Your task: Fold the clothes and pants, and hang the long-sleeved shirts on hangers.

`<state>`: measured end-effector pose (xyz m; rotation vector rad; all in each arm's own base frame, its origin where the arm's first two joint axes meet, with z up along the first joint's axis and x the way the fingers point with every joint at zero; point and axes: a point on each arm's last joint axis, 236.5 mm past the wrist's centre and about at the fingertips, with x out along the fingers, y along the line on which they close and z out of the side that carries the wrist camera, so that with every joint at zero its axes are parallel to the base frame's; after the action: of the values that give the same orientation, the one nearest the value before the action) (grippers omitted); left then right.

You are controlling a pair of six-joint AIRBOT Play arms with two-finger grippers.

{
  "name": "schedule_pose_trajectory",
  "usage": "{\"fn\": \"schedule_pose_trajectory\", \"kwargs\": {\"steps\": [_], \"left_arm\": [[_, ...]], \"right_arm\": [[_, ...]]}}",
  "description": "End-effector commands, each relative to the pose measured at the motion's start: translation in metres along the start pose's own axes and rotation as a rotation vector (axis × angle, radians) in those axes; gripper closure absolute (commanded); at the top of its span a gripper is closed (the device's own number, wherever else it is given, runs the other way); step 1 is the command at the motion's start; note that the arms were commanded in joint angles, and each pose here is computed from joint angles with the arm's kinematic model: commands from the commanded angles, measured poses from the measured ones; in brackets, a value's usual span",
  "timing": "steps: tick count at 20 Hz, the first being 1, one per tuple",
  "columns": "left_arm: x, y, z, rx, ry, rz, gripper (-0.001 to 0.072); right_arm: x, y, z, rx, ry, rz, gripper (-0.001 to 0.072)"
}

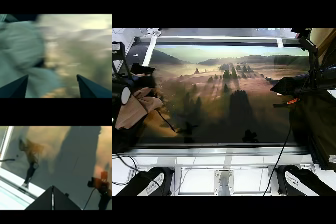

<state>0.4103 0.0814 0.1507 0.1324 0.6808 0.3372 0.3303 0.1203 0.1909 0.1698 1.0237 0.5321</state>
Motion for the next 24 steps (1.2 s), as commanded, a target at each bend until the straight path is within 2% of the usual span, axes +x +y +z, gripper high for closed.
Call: {"fn": "schedule_pose_trajectory", "kwargs": {"steps": [1,6,11,16,17,18,19,22,24], "left_arm": [[0.057,0.081,-0.039,0.023,0.137,0.213,-0.0003],[0.131,0.122,-0.08,-0.147,0.182,0.25,-0.0003],[0.181,0.12,-0.102,-0.148,0.256,0.245,-0.0003],[0.193,0.127,-0.119,-0.156,0.302,0.26,-0.0001],[0.193,0.129,-0.122,-0.158,0.312,0.265,0.008],[0.191,0.131,-0.125,-0.158,0.323,0.271,0.0396],[0.19,0.132,-0.125,-0.147,0.327,0.272,0.0679],[0.174,0.131,-0.1,-0.141,0.271,0.27,0.0699],[0.138,0.125,-0.05,-0.145,0.147,0.258,0.07]], "right_arm": [[0.004,-0.004,0.013,0.006,-0.046,-0.007,0.0673],[0.018,-0.013,0.016,0.026,-0.026,-0.007,0.0673],[0.037,-0.024,0.013,0.056,0.021,-0.003,0.0673],[0.049,-0.03,0.011,0.072,0.049,-0.002,0.0673],[0.05,-0.031,0.012,0.073,0.048,-0.003,0.0673],[0.051,-0.032,0.014,0.074,0.04,-0.005,0.0673],[0.052,-0.033,0.016,0.075,0.033,-0.007,0.0673],[0.05,-0.033,0.015,0.072,0.039,-0.01,0.0673],[0.041,-0.043,0.007,0.046,0.08,-0.068,0.0673]]}}
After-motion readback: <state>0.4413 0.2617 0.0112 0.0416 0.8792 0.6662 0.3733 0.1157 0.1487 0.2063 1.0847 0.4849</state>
